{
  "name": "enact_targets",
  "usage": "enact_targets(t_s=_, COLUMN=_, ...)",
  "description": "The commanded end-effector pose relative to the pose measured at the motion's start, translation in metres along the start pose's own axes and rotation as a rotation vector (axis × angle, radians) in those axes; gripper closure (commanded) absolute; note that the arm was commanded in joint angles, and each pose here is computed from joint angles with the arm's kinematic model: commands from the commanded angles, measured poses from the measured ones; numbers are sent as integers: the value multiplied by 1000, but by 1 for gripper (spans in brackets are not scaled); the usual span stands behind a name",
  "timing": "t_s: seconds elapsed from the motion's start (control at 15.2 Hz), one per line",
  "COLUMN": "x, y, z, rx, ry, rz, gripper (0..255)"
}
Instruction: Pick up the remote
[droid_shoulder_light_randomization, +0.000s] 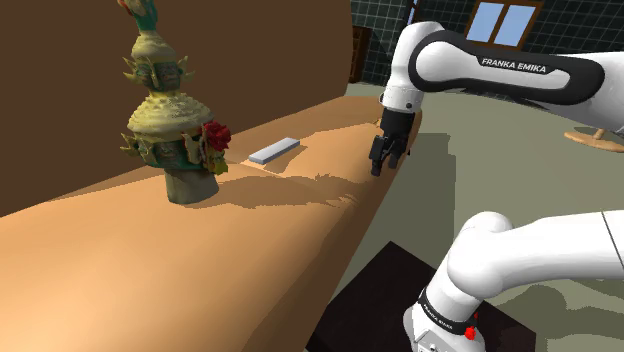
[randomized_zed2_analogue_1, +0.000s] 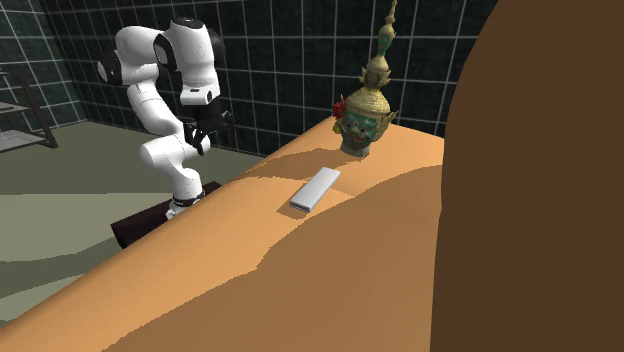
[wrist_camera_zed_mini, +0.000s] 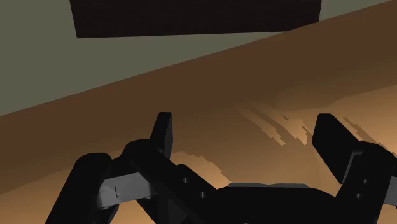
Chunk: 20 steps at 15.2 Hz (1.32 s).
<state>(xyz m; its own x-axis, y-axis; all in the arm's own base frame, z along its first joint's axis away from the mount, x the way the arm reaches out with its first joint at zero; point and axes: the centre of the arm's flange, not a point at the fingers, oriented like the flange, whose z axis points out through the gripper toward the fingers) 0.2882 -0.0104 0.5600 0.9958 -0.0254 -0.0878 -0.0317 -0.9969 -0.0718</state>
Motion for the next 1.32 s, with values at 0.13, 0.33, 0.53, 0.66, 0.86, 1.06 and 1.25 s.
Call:
enact_targets(t_s=0.13, x=17, y=-20, z=-1, rx=-4, ry=5, rz=81, gripper=0)
enact_targets(t_s=0.33, x=46, y=-47, z=-1, rx=-10, ry=11, rz=202, gripper=0)
enact_targets(t_s=0.53, x=78, y=-71, z=-2, rx=-16, ry=18, rz=323, gripper=0)
enact_targets(t_s=0.66, x=101, y=-84, z=-3, rx=-21, ry=23, rz=404, gripper=0)
enact_targets(t_s=0.86, x=137, y=-101, z=-4, rx=-27, ry=29, rz=525, gripper=0)
enact_targets(t_s=1.06, x=175, y=-113, z=-5, rx=-33, ry=36, rz=646, gripper=0)
enact_targets(t_s=1.25, x=213, y=-120, z=-7, rx=-39, ry=43, rz=767, gripper=0)
